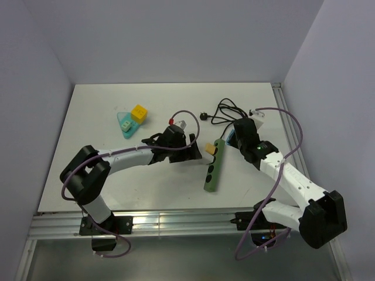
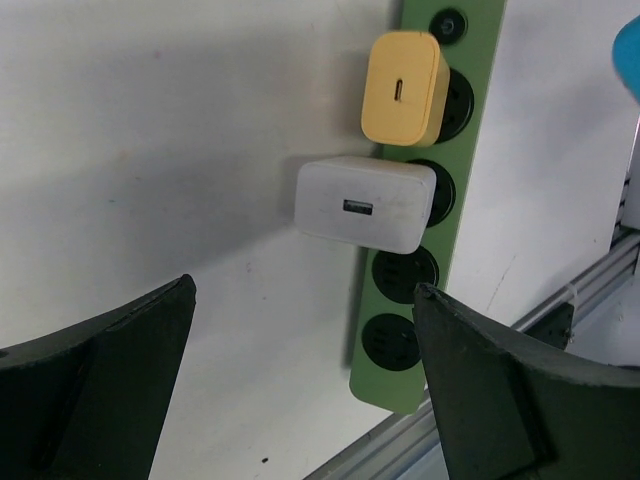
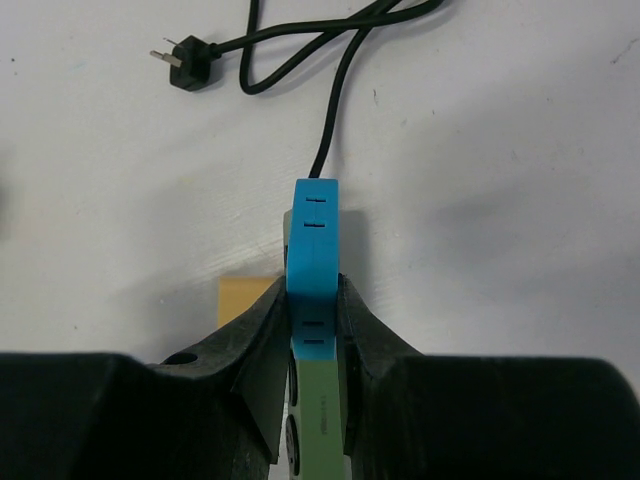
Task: Insert the plug
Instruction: Adjust the socket at the center of the board.
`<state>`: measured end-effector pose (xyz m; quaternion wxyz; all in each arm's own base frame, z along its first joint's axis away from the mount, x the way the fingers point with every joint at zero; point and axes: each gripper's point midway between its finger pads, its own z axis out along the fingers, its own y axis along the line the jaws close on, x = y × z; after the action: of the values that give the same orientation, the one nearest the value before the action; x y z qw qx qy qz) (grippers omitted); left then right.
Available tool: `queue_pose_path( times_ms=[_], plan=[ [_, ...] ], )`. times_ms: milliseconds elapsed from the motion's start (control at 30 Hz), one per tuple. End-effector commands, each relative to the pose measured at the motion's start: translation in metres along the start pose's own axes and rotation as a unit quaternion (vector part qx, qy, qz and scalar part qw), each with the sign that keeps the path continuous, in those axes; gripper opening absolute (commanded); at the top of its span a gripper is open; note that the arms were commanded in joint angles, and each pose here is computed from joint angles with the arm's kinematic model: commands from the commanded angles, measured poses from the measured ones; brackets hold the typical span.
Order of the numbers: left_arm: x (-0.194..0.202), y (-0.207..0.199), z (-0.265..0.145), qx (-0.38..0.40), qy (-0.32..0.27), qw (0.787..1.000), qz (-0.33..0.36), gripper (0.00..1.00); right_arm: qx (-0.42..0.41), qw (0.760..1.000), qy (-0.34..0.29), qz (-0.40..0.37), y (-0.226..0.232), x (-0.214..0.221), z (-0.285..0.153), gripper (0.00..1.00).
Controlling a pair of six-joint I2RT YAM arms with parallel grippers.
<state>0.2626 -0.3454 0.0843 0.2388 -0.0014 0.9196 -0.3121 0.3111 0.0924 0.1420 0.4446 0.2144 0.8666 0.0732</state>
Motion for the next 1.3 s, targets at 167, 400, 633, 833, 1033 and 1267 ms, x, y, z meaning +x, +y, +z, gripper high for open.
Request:
queue_pose_path(
  times_ms=[167, 400, 633, 833, 1033, 1267],
  plan=[
    [-0.010, -0.045, 0.009, 0.097, 0.003, 0.995, 0.009, 0.97, -0.032, 0.999, -0.010, 0.003, 0.006, -0.007, -0.014, 0.00],
    [-0.011, -0.047, 0.020, 0.119, 0.005, 0.993, 0.002, 0.98, -0.047, 0.999, -0.014, 0.007, 0.010, -0.010, -0.020, 0.00],
    [-0.006, -0.042, 0.040, 0.135, 0.024, 0.990, -0.011, 0.96, -0.061, 0.998, -0.017, 0.013, 0.014, -0.015, -0.027, 0.00],
    [-0.007, -0.044, 0.048, 0.152, 0.021, 0.988, -0.006, 0.83, -0.071, 0.997, -0.013, 0.012, 0.015, -0.013, -0.031, 0.00],
    [-0.005, -0.052, 0.050, 0.180, 0.025, 0.983, -0.007, 0.55, -0.072, 0.997, -0.014, 0.011, 0.010, -0.010, -0.036, 0.00],
    [-0.009, -0.046, 0.042, 0.169, 0.004, 0.986, -0.012, 0.37, -0.083, 0.996, -0.008, 0.009, 0.007, -0.003, -0.040, 0.00]
  ],
)
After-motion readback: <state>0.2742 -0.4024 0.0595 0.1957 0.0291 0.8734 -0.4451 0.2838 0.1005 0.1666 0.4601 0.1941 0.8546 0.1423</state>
